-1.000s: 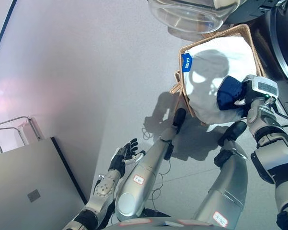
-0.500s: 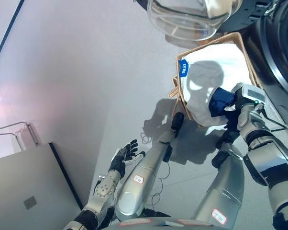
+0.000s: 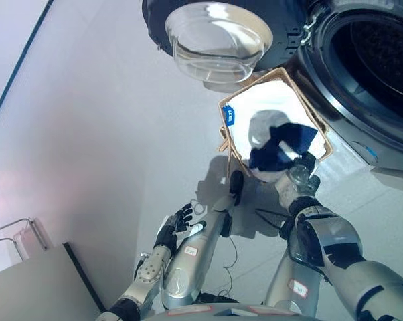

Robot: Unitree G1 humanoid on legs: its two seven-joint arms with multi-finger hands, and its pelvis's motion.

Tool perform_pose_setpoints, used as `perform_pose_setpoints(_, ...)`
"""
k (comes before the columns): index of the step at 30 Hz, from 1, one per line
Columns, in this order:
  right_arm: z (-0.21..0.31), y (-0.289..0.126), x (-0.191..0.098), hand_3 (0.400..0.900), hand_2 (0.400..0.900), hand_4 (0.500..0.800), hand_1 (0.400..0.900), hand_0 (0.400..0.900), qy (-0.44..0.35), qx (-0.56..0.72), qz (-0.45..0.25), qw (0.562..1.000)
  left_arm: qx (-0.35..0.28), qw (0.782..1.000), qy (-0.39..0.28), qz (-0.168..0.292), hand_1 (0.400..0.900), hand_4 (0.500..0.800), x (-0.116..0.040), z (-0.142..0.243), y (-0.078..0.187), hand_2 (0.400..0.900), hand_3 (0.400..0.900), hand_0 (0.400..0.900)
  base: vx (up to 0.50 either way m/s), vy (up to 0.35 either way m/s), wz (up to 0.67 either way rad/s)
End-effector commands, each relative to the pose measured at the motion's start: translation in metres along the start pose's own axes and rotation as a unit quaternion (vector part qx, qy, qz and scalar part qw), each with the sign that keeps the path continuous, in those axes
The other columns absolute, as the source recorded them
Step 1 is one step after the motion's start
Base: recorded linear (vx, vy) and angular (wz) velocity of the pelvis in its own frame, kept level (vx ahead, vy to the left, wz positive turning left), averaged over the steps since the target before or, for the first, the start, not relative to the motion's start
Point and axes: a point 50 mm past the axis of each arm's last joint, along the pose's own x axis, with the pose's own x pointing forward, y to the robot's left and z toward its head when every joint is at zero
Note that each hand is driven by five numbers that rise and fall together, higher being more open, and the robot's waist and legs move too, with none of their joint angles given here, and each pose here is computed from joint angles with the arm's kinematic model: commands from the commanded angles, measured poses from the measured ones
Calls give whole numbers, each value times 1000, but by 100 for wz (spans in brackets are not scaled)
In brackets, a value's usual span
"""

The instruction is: Put the clothes in the basket into the washing machine.

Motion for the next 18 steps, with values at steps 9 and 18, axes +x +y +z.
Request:
perform_pose_setpoints(9, 131, 47, -27, 400, 400, 500, 400, 400, -215, 265, 75, 937, -19, 998, 62, 14, 900, 800, -25, -42, -3, 900, 900, 900, 32, -11, -5)
perform_pose_setpoints(18, 253, -66, 6, 400, 400, 500, 400, 400, -325, 288, -93, 896, 22, 998, 67, 7, 900, 800, -37, -48, 15, 900, 900, 900, 25, -38, 22)
